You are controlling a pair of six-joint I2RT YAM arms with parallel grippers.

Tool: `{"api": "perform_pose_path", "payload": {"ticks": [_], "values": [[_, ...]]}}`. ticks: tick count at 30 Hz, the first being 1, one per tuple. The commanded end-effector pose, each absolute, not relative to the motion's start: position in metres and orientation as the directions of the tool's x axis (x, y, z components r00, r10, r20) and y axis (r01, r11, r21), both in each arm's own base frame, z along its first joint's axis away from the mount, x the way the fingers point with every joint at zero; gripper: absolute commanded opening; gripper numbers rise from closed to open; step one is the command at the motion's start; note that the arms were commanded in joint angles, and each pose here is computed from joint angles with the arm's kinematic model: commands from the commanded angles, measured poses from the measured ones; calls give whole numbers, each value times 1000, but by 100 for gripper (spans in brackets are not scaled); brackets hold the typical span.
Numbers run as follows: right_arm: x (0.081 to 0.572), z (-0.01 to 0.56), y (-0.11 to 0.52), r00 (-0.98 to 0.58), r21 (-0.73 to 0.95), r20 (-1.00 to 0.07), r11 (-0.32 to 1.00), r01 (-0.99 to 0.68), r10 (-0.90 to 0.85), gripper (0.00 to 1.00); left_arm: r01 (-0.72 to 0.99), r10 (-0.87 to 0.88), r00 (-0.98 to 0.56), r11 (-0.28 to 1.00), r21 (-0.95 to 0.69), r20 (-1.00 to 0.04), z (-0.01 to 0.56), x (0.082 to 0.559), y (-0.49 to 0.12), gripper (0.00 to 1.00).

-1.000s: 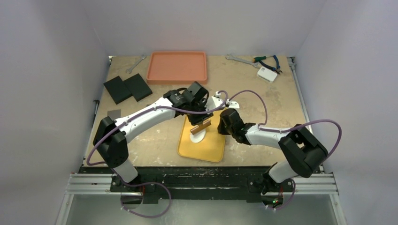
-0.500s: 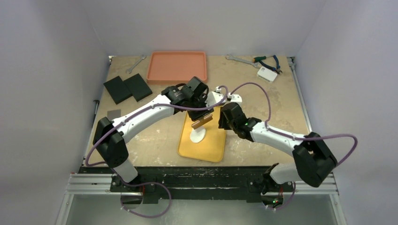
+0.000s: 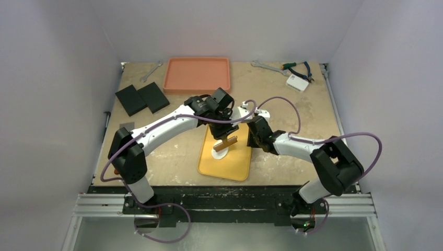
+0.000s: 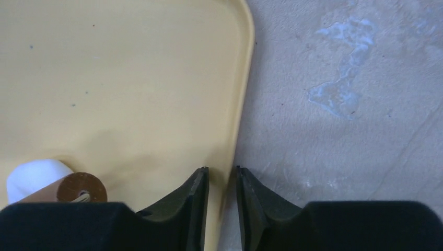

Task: Roll out the dumpling wrappers from the dough
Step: Flatten out the dough on the work surface.

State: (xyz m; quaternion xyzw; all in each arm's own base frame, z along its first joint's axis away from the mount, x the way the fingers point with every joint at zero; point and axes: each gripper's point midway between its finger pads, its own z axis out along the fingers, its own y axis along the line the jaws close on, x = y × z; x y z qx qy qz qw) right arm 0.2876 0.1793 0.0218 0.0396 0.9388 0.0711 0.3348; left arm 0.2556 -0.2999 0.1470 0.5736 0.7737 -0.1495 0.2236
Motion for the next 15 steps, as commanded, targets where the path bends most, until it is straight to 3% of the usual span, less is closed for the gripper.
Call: {"api": "perform_pose_path", "payload": {"ticks": [1, 7, 15], "values": [[287, 8, 180, -789, 158, -604, 987, 26, 117, 27, 969, 830, -203, 248, 17, -520, 146, 250, -301, 0], [296, 9, 184, -788, 127, -612, 992, -15, 66, 1, 953, 865, -218, 288, 91, -452, 112, 265, -292, 0], [299, 15, 189, -772, 141, -634, 988, -56, 47, 0, 897, 895, -229, 347, 275, -383, 107, 297, -273, 0]]}}
